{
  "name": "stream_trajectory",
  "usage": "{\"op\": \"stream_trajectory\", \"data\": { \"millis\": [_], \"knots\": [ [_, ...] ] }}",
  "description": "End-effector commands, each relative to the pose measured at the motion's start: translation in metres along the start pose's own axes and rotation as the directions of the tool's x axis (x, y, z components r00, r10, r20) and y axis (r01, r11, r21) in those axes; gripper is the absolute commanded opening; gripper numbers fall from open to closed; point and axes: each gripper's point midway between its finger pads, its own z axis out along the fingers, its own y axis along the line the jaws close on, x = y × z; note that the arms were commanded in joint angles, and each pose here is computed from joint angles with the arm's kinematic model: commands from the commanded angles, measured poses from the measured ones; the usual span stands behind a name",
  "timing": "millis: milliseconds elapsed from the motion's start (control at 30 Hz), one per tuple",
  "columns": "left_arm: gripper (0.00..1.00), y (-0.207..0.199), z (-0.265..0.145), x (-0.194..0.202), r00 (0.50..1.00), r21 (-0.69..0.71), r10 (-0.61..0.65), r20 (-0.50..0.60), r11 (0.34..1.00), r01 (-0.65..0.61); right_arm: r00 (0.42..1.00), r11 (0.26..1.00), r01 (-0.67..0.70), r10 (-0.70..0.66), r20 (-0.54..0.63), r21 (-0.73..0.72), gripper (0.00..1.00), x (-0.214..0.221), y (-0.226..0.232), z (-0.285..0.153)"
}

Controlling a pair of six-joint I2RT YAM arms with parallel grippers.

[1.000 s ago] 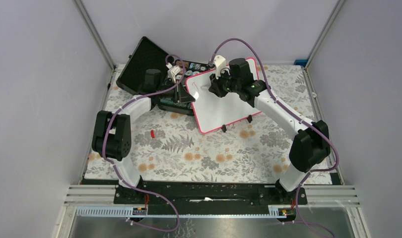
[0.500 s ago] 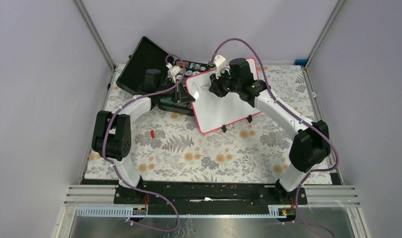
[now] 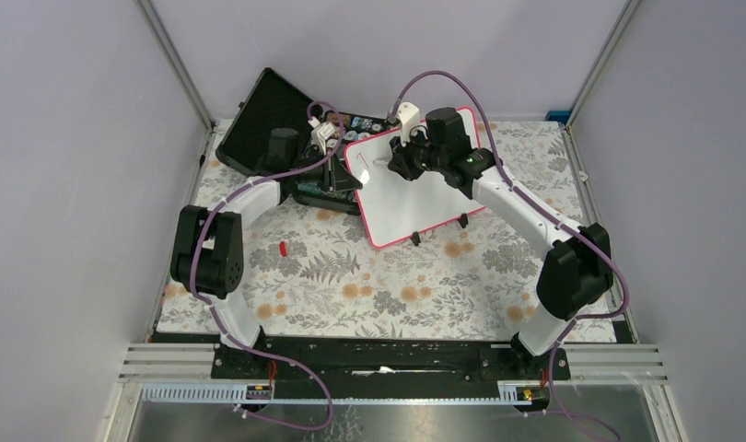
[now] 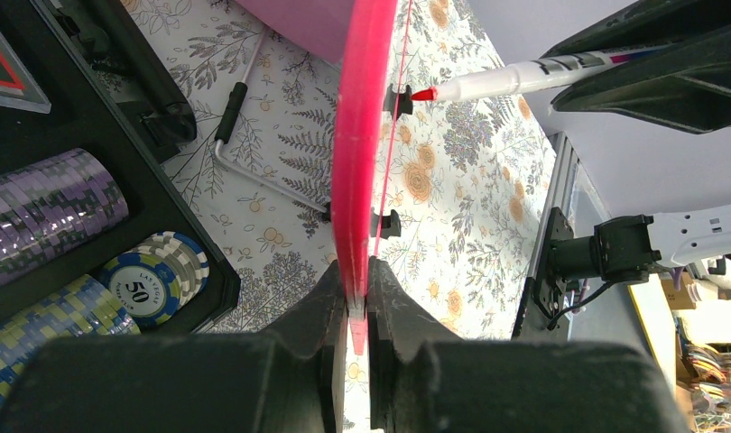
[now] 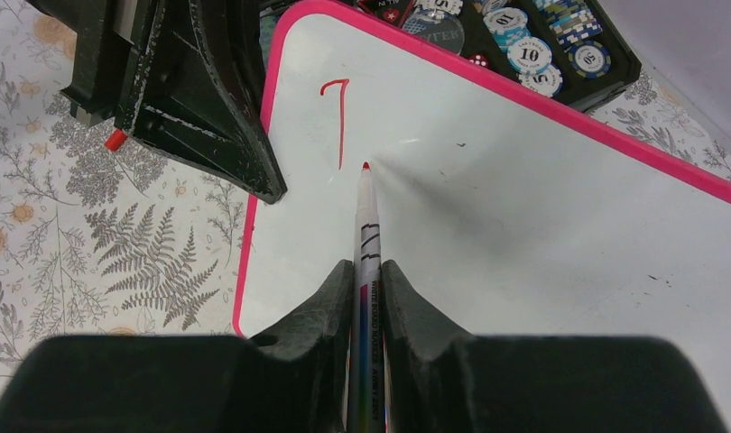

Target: Write a sentence on the whiteboard

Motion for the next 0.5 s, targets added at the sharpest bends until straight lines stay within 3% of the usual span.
{"op": "stream_trajectory", "data": {
  "millis": [0, 467],
  "knots": [
    [0.00, -0.006, 0.001, -0.011, 0.998, 0.004, 0.067, 0.015, 0.998, -0.068, 0.999, 0.999, 0.020, -0.022, 0.042, 0.031, 0.00, -0.021, -0.010, -0.003],
    [0.00, -0.005, 0.002, -0.011, 0.998, 0.004, 0.065, 0.014, 0.998, -0.065, 0.999, 1.000, 0.016, -0.016, 0.036, 0.009, 0.00, -0.021, -0.010, 0.007]
  ]
}}
